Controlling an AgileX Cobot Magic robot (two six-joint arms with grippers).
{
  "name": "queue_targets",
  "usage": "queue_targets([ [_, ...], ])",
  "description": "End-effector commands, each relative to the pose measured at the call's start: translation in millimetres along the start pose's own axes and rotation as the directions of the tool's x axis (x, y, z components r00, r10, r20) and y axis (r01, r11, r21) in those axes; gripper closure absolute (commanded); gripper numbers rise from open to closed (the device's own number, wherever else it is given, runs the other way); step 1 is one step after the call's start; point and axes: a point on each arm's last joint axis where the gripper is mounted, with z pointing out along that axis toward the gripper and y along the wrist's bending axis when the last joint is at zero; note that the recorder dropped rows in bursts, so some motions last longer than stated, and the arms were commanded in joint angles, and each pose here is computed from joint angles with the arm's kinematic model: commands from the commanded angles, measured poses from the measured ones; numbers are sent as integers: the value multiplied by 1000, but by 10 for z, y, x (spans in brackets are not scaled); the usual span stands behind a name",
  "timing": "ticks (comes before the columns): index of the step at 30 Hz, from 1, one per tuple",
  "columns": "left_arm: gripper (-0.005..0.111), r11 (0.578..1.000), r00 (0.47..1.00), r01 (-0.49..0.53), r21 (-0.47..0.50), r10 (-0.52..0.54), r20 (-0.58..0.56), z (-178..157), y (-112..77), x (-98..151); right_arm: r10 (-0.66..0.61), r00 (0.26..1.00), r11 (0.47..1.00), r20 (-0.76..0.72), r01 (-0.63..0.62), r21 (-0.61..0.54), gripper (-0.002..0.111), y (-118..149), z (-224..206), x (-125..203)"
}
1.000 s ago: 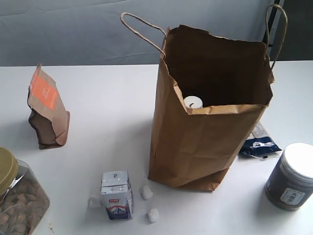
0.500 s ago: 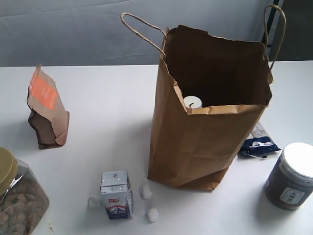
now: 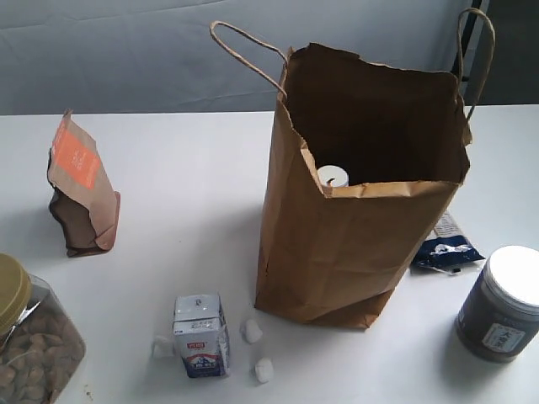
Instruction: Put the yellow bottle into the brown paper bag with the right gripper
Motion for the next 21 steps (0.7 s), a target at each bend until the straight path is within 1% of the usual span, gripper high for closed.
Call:
queue_targets([
  [1,107,1000,1000,5,-3,-5,-1,2,-1,13,-19,1000,1000,-3,19,5,108,-3,-2,13],
  [21,107,1000,1000,5,-3,-5,-1,2,-1,13,-17,1000,1000,4,17,5,108,-3,-2,7],
])
